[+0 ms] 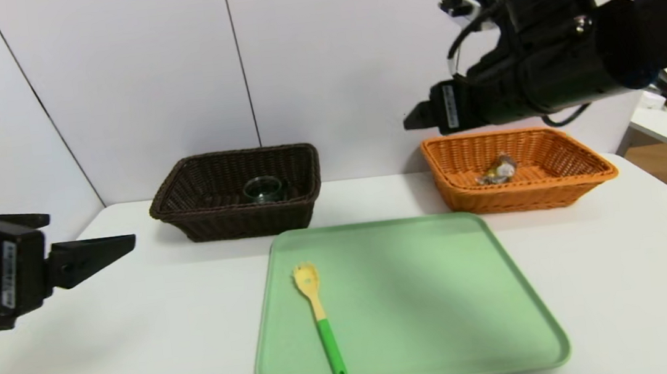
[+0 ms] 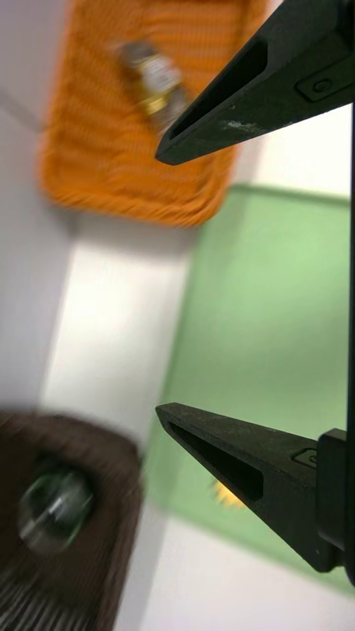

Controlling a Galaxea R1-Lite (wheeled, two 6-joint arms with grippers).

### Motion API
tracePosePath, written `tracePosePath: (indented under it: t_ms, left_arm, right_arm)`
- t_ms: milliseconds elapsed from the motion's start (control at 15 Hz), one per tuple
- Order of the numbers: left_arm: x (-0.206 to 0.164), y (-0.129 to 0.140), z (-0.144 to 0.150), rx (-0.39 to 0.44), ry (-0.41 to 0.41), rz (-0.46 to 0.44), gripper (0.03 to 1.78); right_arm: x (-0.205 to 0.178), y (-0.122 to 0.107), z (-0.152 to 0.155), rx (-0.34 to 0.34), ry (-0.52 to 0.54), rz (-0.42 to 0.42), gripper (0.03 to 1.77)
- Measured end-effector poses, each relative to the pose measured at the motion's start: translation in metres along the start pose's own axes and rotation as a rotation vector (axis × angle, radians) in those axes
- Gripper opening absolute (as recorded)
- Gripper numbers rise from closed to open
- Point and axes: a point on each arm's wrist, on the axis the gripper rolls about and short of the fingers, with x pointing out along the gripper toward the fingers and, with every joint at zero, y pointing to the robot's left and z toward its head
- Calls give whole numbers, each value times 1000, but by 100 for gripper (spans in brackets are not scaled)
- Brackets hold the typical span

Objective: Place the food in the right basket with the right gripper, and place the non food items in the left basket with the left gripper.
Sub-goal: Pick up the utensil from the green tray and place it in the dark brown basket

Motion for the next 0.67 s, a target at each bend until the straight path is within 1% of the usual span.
tracePosePath:
  t_ms: [133, 200, 333, 400, 467, 667]
  left_arm:
    - [21, -12, 6, -3, 45, -35, 169]
    - [29, -17, 9, -15, 49, -48, 169]
    - [41, -22, 16, -38, 23, -59, 169]
    - [47, -24, 19, -63, 9, -61, 169]
    - [52, -26, 19, -93, 11, -65, 169]
    - [61, -28, 8, -111, 63, -60, 169]
  right_arm:
    - [-16, -19, -23, -3, 74, -43, 168]
    - [-27, -30, -32, 4, 94, -69, 168]
    - [-44, -50, -44, 28, 106, -123, 169]
    - [-52, -57, -51, 34, 116, -145, 169]
    - [-57, -63, -57, 41, 130, -170, 169]
    - [-72, -85, -69, 78, 146, -245, 169]
